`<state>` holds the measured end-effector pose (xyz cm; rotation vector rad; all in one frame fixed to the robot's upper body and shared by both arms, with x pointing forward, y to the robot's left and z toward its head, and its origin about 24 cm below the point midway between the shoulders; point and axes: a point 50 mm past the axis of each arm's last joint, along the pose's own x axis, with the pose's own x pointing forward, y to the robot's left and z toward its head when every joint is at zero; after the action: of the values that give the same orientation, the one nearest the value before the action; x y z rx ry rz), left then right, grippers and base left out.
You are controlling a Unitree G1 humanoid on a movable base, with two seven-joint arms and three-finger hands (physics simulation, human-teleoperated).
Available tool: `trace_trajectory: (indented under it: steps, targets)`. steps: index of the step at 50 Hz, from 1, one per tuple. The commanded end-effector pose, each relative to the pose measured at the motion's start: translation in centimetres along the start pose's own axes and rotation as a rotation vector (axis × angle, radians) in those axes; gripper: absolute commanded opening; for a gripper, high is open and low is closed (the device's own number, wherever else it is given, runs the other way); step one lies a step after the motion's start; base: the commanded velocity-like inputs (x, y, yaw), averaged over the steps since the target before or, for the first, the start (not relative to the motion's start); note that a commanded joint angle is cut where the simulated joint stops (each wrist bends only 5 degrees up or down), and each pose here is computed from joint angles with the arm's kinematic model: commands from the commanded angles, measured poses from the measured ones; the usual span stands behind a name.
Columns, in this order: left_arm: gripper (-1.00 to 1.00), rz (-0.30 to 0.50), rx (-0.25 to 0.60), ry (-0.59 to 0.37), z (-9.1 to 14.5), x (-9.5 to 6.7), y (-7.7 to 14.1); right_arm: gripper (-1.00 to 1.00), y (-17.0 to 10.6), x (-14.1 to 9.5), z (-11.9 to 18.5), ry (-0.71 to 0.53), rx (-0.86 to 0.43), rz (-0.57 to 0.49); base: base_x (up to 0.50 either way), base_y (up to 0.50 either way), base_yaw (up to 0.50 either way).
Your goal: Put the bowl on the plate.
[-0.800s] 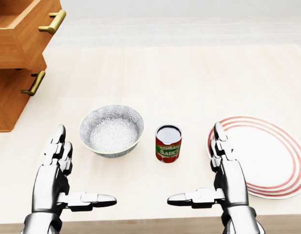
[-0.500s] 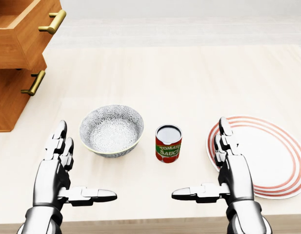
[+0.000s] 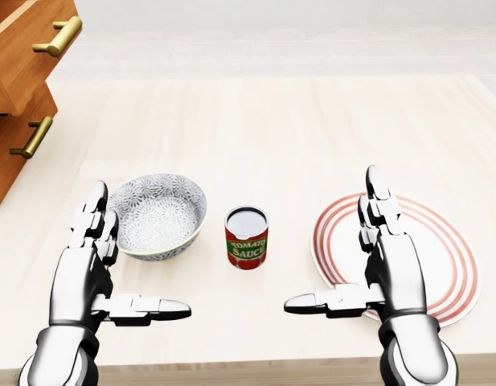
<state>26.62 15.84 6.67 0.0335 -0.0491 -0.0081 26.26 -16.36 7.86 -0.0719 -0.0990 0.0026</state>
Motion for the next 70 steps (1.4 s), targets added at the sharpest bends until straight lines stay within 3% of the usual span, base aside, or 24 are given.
trace_trajectory:
  steps: [1, 70]
  targets:
    - [1.00, -0.006, 0.002, -0.015, 0.4, 0.2, -0.1, 1.00, 0.0, 0.1, 0.7, -0.031, -0.006, 0.000, 0.00, -0.23, 0.00]
    - [1.00, -0.014, 0.026, 0.024, -1.1, -0.5, -0.1, 1.00, 0.7, 0.2, -0.4, 0.015, 0.004, 0.024, 0.05, -0.22, 0.00]
